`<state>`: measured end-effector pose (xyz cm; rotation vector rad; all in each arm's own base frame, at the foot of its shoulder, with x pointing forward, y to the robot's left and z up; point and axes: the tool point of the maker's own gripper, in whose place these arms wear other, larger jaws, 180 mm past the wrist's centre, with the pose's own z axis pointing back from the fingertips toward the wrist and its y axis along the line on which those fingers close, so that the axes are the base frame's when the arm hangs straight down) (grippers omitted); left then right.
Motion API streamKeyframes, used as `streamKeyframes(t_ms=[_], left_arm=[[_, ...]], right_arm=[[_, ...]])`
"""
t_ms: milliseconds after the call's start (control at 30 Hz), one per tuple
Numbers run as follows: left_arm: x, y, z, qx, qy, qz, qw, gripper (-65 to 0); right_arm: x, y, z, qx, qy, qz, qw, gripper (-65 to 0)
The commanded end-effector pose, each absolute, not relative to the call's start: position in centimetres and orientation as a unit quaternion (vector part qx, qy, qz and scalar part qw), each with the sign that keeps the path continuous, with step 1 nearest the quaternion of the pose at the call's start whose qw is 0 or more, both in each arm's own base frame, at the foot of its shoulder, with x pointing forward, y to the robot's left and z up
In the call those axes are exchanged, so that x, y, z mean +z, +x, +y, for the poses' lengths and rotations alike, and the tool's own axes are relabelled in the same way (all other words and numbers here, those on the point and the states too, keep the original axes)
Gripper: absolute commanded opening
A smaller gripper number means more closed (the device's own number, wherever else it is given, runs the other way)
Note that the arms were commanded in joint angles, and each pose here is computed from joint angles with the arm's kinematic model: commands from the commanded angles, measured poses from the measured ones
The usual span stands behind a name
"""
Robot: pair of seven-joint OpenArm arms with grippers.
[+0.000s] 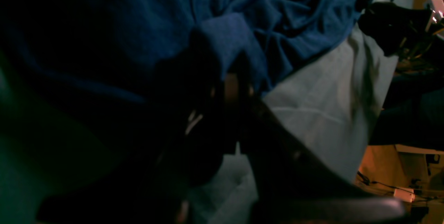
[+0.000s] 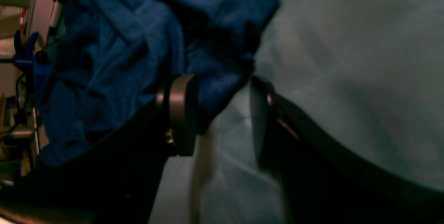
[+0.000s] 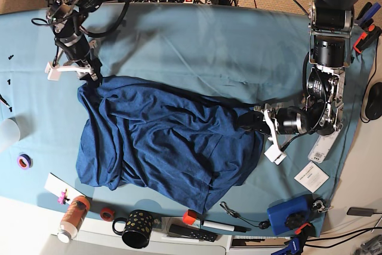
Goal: Layout the t-shirt on the table in an organized manner, then fold the t-shirt properly
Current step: 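Release the shirt with the right gripper and move it to the collar edge, then grasp the shirt edge with the right gripper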
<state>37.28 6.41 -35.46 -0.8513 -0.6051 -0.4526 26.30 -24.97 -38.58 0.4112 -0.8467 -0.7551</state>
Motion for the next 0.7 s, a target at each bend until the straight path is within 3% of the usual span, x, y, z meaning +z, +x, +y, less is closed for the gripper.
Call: streamKeyframes(t_ms=[0,333,667], left_arm=[[-33.3,38.7,6.5,-0.218,-0.408,-0.316,0.828,-65.0],[-33.3,38.7,6.5,-0.218,-0.408,-0.317,0.828,-65.0],[-33.3,38.7,6.5,-0.218,-0.408,-0.317,0.828,-65.0]], right_arm=[[-38.2,26.6,-25.2,-0.351,0.186,-0.404,0.824,-39.7],[-38.1,27.2,-25.6,-0.354,0.181,-0.415,0.818,-39.7],[-43.0,30.1,-21.9,-0.368,0.255,-0.359,0.819,-39.7]])
